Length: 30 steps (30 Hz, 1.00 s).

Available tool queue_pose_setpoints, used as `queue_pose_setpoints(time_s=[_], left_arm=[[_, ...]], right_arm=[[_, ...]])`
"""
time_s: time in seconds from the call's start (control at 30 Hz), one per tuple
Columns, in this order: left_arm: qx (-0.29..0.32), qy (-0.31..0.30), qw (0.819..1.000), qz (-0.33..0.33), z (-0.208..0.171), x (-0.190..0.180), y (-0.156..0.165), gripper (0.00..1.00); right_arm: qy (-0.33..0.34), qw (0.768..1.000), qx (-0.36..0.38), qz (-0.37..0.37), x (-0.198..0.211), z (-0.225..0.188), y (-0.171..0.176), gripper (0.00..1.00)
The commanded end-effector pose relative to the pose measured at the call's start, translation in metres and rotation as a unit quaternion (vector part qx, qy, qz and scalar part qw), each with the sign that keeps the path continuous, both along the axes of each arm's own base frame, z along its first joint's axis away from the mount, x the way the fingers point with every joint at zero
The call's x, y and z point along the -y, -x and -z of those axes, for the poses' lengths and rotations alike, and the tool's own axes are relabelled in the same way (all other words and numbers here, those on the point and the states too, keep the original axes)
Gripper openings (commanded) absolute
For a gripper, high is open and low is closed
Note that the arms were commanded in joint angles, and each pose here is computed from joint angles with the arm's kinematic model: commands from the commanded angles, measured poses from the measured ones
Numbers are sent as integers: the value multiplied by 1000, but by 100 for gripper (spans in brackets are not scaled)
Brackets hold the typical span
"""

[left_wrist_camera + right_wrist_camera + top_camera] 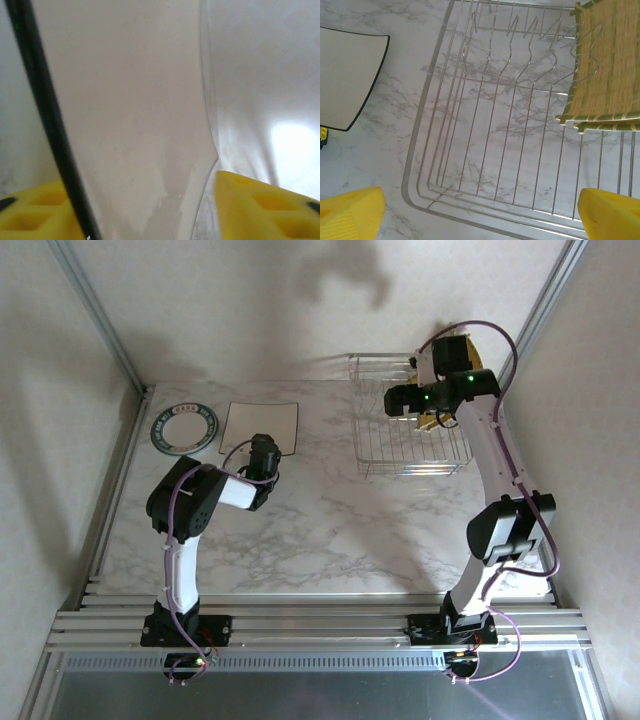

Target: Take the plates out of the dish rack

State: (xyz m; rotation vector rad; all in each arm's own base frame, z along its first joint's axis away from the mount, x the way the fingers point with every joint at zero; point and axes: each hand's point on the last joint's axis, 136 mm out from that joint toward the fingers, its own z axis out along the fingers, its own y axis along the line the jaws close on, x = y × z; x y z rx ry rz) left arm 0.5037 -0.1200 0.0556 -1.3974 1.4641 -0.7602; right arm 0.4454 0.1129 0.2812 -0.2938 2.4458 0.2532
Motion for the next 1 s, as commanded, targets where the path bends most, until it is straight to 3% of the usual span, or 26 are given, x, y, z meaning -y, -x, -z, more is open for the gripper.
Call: queue_pose_setpoints(time_s=[0.0,0.13,0.5,0.83,0.97], left_arm=[[4,-7,1000,-4,-2,5,-2,71],[-37,-39,998,19,5,11,3,99],[-125,-151,979,57,-7,24,25,100],[-142,-199,966,83,-22,24,35,100],[-126,-282,943,126,-55,28,34,100]], right_arm=[[-3,1000,10,0,4,-11,8,99],[-4,1000,13,1,5,-12,8,99],[-19,1000,15,-5,1,-12,8,99],[-26,999,25,-1,6,-16,10,99],[-13,999,28,23,20,-17,3,99]])
